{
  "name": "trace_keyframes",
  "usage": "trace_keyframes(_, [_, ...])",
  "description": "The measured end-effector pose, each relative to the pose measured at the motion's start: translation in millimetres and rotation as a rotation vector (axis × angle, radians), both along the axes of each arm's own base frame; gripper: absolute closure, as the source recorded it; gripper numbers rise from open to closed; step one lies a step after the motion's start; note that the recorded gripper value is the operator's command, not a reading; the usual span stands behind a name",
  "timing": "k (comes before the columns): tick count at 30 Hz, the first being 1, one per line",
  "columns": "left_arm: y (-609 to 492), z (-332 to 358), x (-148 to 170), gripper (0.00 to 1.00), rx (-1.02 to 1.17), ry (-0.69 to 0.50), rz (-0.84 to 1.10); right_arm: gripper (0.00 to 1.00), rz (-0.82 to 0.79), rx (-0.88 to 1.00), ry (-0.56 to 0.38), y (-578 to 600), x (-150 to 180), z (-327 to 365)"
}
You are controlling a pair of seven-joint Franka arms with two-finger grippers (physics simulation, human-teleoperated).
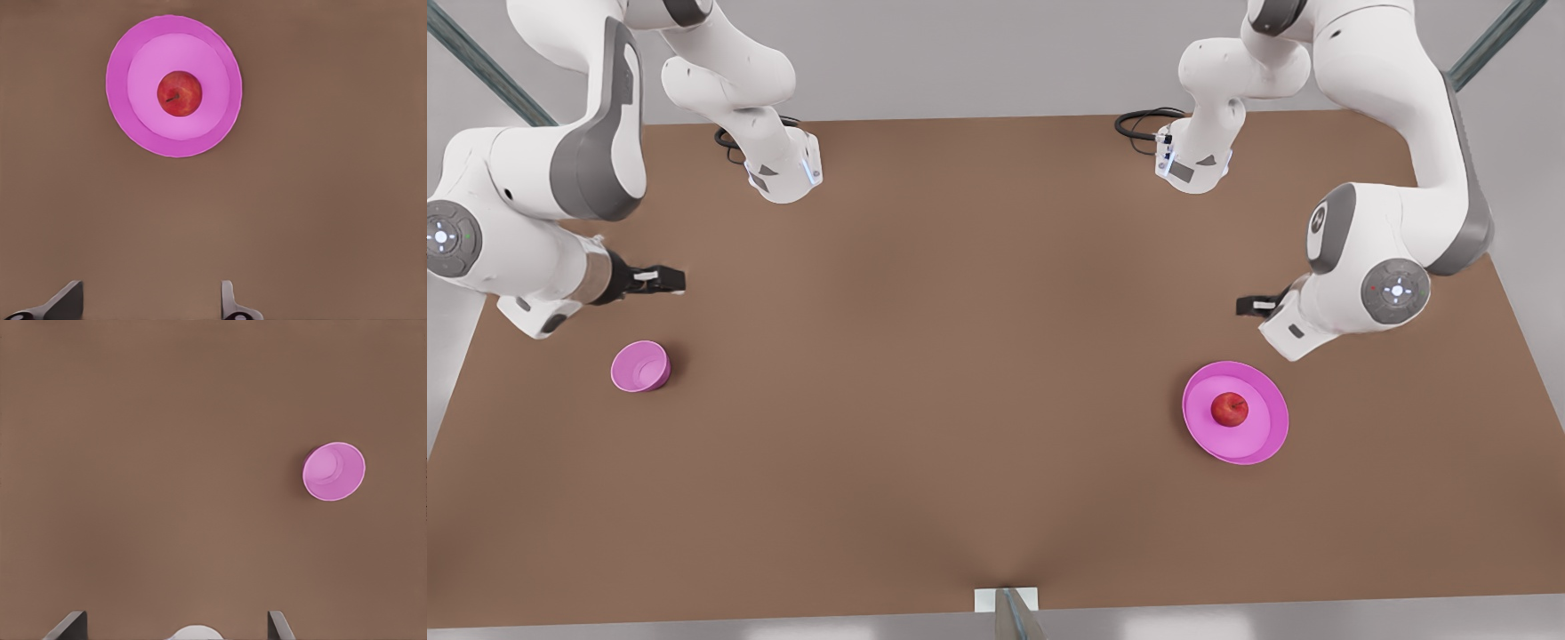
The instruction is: Use the left arm to pick up the apple from the plate, transfer it to the gripper of the right arm, and then use the right arm to place it into the bowl
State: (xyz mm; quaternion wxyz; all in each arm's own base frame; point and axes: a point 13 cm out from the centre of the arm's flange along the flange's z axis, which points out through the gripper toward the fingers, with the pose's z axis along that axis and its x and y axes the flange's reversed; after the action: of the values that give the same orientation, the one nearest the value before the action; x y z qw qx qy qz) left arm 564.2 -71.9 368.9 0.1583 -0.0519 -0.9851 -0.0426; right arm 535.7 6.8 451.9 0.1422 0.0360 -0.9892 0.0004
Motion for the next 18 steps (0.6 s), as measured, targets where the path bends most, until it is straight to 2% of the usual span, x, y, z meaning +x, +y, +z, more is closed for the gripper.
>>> trace_keyframes(3, [-4.3, -5.4, 21.8, 0.0, -0.02, -0.074, -0.025, 0.0, 0.008, 0.004, -0.044, 0.3, 11.8, -1.8])
trace_keyframes(7, [14.1, -140.7, 55.2, 0.0, -0.03, -0.027, -0.014, 0.0, 0.015, 0.008, -0.074, -1.1, 21.6, -5.1])
trace_keyframes(10, [20.0, -207.3, 78.2, 0.0, -0.048, -0.081, -0.018, 0.0, 0.02, 0.009, -0.082, -2.6, 25.6, -8.9])
trace_keyframes(12, [24.4, -239.4, 81.0, 0.0, -0.059, -0.119, -0.021, 0.0, 0.024, 0.009, -0.087, -2.8, 27.4, -9.4])
trace_keyframes(18, [29.0, -264.7, 101.6, 0.0, -0.08, -0.246, -0.036, 0.0, 0.034, 0.01, -0.091, -3.4, 29.2, -12.8])
